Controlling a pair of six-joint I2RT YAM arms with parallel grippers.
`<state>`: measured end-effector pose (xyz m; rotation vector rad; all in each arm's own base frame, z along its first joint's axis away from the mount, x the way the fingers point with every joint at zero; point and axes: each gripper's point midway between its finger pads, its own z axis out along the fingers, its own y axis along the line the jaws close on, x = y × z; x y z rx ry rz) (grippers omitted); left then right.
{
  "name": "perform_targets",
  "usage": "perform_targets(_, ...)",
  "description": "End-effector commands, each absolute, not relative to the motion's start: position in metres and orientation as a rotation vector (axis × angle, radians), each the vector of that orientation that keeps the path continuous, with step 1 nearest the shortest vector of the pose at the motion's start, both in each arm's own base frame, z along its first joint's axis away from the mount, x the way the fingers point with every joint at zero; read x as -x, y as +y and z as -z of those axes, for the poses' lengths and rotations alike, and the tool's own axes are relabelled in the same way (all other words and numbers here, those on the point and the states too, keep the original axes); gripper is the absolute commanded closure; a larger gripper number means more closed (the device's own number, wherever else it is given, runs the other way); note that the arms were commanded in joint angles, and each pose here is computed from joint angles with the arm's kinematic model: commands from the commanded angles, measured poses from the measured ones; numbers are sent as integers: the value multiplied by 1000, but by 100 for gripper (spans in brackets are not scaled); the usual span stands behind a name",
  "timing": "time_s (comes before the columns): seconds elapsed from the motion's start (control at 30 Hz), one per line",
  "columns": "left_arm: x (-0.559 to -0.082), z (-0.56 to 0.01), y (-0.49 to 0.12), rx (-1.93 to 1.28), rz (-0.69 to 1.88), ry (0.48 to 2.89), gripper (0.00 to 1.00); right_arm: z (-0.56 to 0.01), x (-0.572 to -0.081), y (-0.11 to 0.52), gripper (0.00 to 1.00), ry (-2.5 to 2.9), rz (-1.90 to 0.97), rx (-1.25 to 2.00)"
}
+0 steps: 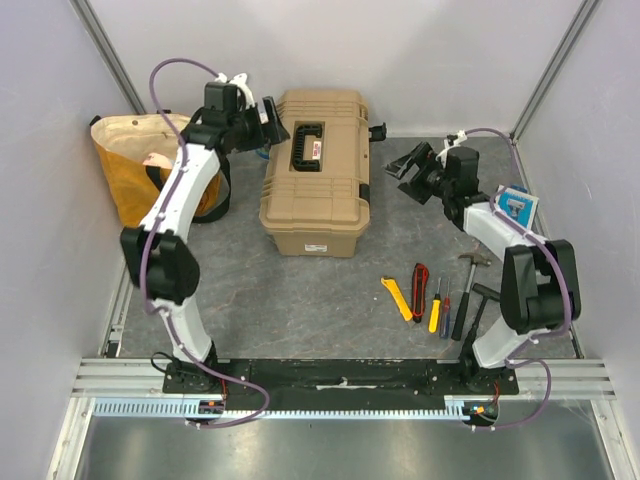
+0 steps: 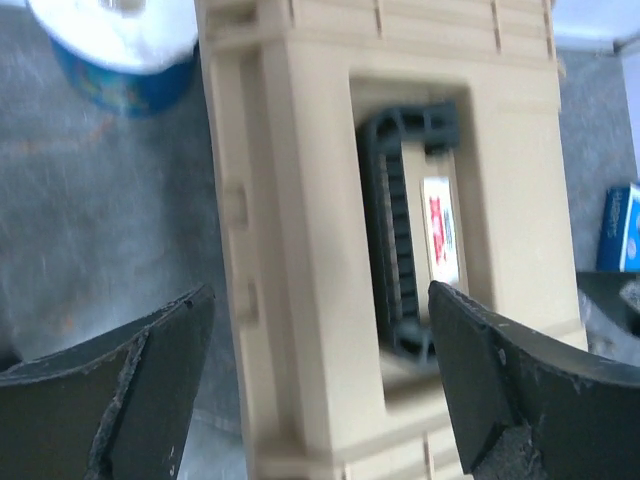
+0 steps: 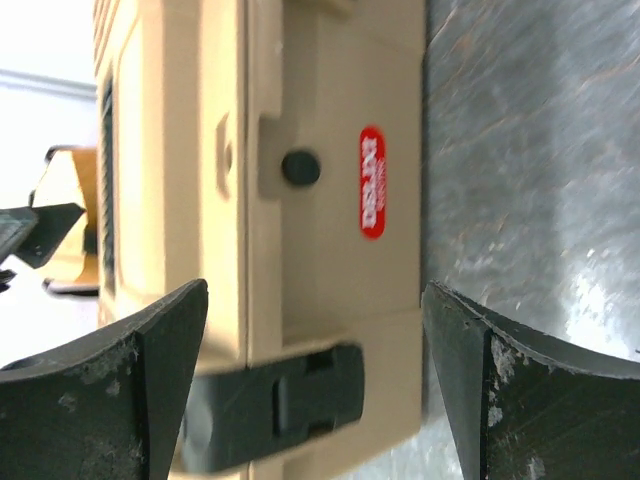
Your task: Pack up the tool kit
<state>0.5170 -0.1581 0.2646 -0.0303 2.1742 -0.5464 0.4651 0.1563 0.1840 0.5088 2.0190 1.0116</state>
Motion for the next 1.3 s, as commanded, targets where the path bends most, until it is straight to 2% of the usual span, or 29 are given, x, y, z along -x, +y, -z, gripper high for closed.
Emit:
perform_targets(0.0,-452,-265,-162,27,656,2224,9,-234,-426,174,5,1898,-1198,-332)
perform_targets(0.2,-386,-227,-159,123,707,2278,9,-215,-376,177,3,1911,-1320,-416)
perform_targets(0.3,-371,-216,-158,155,724,2281,10,-210,-361,176,2,1859,-1403,-496)
perform_targets(0.6,-365,-205,-164,246,791,2298,11,-227,-354,170,2,1518,-1665,-806)
perform_targets(0.8,-359,-213,-191,149,934,2309,16,-243,-360,178,2,1337,-1828,-892)
perform_targets(1.0,-350,-216,-209,45,973,2319,23,-230,-362,171,2,1332,-1785,-993)
perform_targets(1.27,-347,-217,-215,19,988,2315,25,-192,-359,164,2,1409,-1687,-1105)
